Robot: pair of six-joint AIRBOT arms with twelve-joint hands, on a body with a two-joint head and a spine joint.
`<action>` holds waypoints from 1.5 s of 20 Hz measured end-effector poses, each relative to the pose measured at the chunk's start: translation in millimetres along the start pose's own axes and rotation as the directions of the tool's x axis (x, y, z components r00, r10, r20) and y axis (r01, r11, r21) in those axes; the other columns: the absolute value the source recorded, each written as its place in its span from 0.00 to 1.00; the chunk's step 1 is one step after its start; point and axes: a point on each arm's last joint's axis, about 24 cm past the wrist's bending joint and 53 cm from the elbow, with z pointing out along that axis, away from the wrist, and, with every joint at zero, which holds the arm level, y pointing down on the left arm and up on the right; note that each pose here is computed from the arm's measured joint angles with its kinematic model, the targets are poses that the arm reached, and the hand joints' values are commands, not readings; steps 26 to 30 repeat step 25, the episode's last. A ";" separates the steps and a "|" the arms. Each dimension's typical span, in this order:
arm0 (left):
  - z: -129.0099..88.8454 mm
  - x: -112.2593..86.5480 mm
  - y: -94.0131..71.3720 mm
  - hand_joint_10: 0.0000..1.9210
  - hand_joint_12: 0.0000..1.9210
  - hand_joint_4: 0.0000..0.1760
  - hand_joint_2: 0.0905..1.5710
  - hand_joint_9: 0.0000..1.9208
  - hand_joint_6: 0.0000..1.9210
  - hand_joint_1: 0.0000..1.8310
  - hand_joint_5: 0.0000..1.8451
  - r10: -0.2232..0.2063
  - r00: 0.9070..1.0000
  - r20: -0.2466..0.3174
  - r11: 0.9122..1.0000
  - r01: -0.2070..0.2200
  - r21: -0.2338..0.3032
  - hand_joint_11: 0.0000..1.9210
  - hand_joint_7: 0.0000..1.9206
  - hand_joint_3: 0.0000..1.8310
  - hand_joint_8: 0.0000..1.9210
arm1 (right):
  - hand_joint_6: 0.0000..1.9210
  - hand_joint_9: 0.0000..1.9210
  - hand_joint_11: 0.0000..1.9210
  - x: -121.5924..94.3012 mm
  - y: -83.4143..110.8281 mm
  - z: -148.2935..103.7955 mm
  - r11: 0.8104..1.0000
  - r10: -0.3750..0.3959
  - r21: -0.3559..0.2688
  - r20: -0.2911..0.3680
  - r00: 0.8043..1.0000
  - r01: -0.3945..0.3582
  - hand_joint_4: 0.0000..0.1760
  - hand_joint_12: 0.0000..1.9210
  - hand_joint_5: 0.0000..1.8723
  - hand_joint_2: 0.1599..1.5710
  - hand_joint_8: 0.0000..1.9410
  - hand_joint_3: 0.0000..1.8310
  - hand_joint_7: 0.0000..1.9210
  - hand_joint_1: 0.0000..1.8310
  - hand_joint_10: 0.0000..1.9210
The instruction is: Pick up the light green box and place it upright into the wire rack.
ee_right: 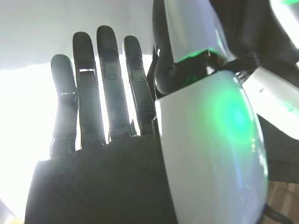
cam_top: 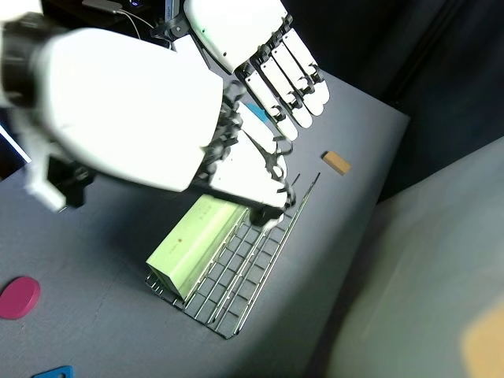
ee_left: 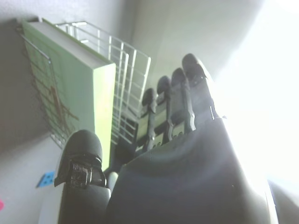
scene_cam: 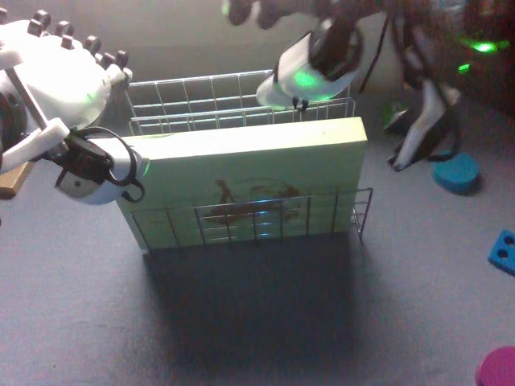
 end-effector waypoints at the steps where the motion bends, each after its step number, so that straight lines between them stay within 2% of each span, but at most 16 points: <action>1: -2.0 0.4 -2.8 0.05 0.56 0.00 0.90 0.17 0.06 0.05 0.24 0.001 1.000 0.000 1.000 -0.001 0.006 0.00 0.23 0.00 0.04 | 0.42 0.30 0.17 -2.1 -2.1 -4.9 1.000 0.003 0.002 0.004 1.000 -0.003 0.00 0.93 0.32 0.73 0.12 0.01 0.50 0.32 0.62; 2: -4.4 0.9 -5.5 0.10 0.75 0.00 0.90 0.24 0.08 0.05 0.29 -0.006 1.000 -0.005 1.000 0.007 0.012 0.01 0.29 0.00 0.06 | 0.49 0.31 0.19 -1.7 -3.7 -9.5 1.000 0.005 0.004 0.004 1.000 -0.005 0.00 0.96 0.33 0.74 0.28 0.00 0.47 0.32 0.68; 3: -6.4 0.6 -8.0 0.32 0.85 0.00 0.91 0.23 0.13 0.04 0.29 -0.004 1.000 -0.003 1.000 0.004 0.014 0.05 0.32 0.00 0.09 | 0.54 0.32 0.23 -0.4 -6.2 -17.2 1.000 0.004 0.011 0.004 1.000 -0.004 0.00 0.99 0.36 0.75 0.43 0.00 0.45 0.32 0.74; 4: -7.9 -0.8 -8.8 0.52 0.90 0.00 0.93 0.21 0.22 0.01 0.28 -0.008 1.000 0.001 1.000 0.008 0.014 0.10 0.33 0.00 0.22 | 0.57 0.35 0.27 2.1 -6.5 -22.2 1.000 -0.004 0.014 -0.001 1.000 0.004 0.00 1.00 0.38 0.76 0.54 0.00 0.46 0.30 0.80; 6: -8.9 -3.8 -8.5 0.86 0.99 0.00 0.94 0.26 0.50 0.03 0.29 -0.016 1.000 0.006 1.000 0.016 0.011 0.23 0.31 0.00 0.70 | 0.66 0.45 0.40 4.7 -8.7 -27.9 1.000 -0.013 0.026 -0.002 1.000 0.013 0.00 1.00 0.45 0.81 0.67 0.01 0.53 0.30 0.89; 7: -10.1 -6.2 -9.0 0.95 1.00 0.00 0.94 0.33 0.64 0.08 0.33 -0.017 1.000 0.013 1.000 0.017 0.011 0.32 0.36 0.00 0.83 | 0.71 0.49 0.45 5.4 -11.6 -29.9 0.999 -0.016 0.036 -0.002 1.000 0.016 0.00 1.00 0.48 0.82 0.71 0.01 0.56 0.31 0.92; 8: -11.4 -9.3 -9.0 0.98 1.00 0.00 0.94 0.42 0.77 0.15 0.37 -0.020 1.000 0.020 1.000 0.020 0.008 0.39 0.42 0.00 0.89 | 0.78 0.53 0.51 6.9 -15.0 -30.4 0.999 -0.016 0.046 -0.005 1.000 0.016 0.00 1.00 0.49 0.84 0.76 0.01 0.58 0.32 0.96; 9: -12.3 -12.1 -9.6 1.00 1.00 0.00 0.93 0.48 0.83 0.20 0.39 -0.019 0.999 0.027 1.000 0.019 0.009 0.45 0.47 0.00 0.91 | 0.82 0.54 0.54 12.2 -20.7 -30.4 0.998 -0.008 0.066 -0.022 1.000 0.009 0.00 1.00 0.49 0.84 0.80 0.01 0.58 0.33 0.99; 10: -13.0 -15.5 -10.0 1.00 1.00 0.00 0.92 0.57 0.88 0.23 0.44 -0.023 0.999 0.036 1.000 0.023 0.011 0.54 0.54 0.00 0.95 | 0.81 0.56 0.56 20.6 -27.3 -31.4 0.995 0.025 0.094 -0.055 0.998 -0.020 0.00 1.00 0.39 0.81 0.82 0.01 0.59 0.47 1.00; 11: -13.9 -15.9 -10.0 1.00 1.00 0.00 0.92 0.61 0.93 0.26 0.45 -0.023 0.999 0.038 1.000 0.023 0.009 0.60 0.56 0.00 0.99 | 0.85 0.56 0.56 25.5 -30.1 -32.0 0.994 0.036 0.106 -0.075 0.997 -0.028 0.00 1.00 0.38 0.63 0.82 0.30 0.61 0.52 1.00; 12: -15.5 -15.4 -11.0 1.00 1.00 0.00 0.94 0.63 0.96 0.29 0.46 -0.026 0.999 0.035 1.000 0.026 0.010 0.64 0.57 0.00 1.00 | 0.89 0.58 0.59 28.8 -30.9 -32.8 0.993 0.040 0.112 -0.087 0.995 -0.030 0.00 1.00 0.39 0.53 0.82 0.46 0.63 0.54 1.00; 13: -16.5 -14.8 -12.1 1.00 1.00 0.00 0.92 0.63 0.96 0.42 0.30 -0.025 0.999 0.034 1.000 0.025 0.012 0.64 0.56 0.01 1.00 | 0.90 0.59 0.59 29.3 -30.2 -33.3 0.993 0.038 0.111 -0.088 0.995 -0.029 0.00 1.00 0.40 0.50 0.83 0.52 0.63 0.55 1.00; 21: -21.7 -13.3 -13.2 1.00 1.00 0.00 0.91 0.62 0.96 0.46 0.26 -0.024 0.999 0.033 1.000 0.023 0.006 0.64 0.57 0.03 1.00 | 0.93 0.60 0.60 32.8 -20.9 -36.5 0.996 0.019 0.085 -0.092 0.996 -0.011 0.00 1.00 0.40 0.48 0.85 0.57 0.64 0.54 1.00; 22: -21.7 -13.3 -13.3 1.00 1.00 0.00 0.80 0.62 0.99 0.46 0.26 -0.024 0.999 0.033 1.000 0.023 0.007 0.65 0.57 0.21 1.00 | 0.93 0.60 0.60 31.8 -20.3 -37.2 0.997 0.011 0.083 -0.087 0.996 -0.004 0.00 1.00 0.40 0.48 0.85 0.57 0.64 0.54 1.00; 24: -21.9 -13.1 -13.1 1.00 1.00 0.00 0.69 0.62 1.00 0.48 0.30 -0.023 0.999 0.033 1.000 0.023 0.006 0.65 0.57 0.39 1.00 | 0.92 0.60 0.60 32.7 -21.4 -37.6 0.996 -0.024 0.079 -0.085 0.996 0.031 0.00 1.00 0.40 0.48 0.85 0.57 0.64 0.54 1.00; 30: -22.3 -12.9 -13.6 1.00 1.00 0.00 0.68 0.63 1.00 0.48 0.30 -0.022 0.999 0.033 1.000 0.022 0.006 0.66 0.57 0.40 1.00 | 0.92 0.60 0.61 33.5 -23.9 -37.6 0.996 -0.037 0.083 -0.085 0.996 0.045 0.00 1.00 0.40 0.48 0.85 0.57 0.64 0.54 1.00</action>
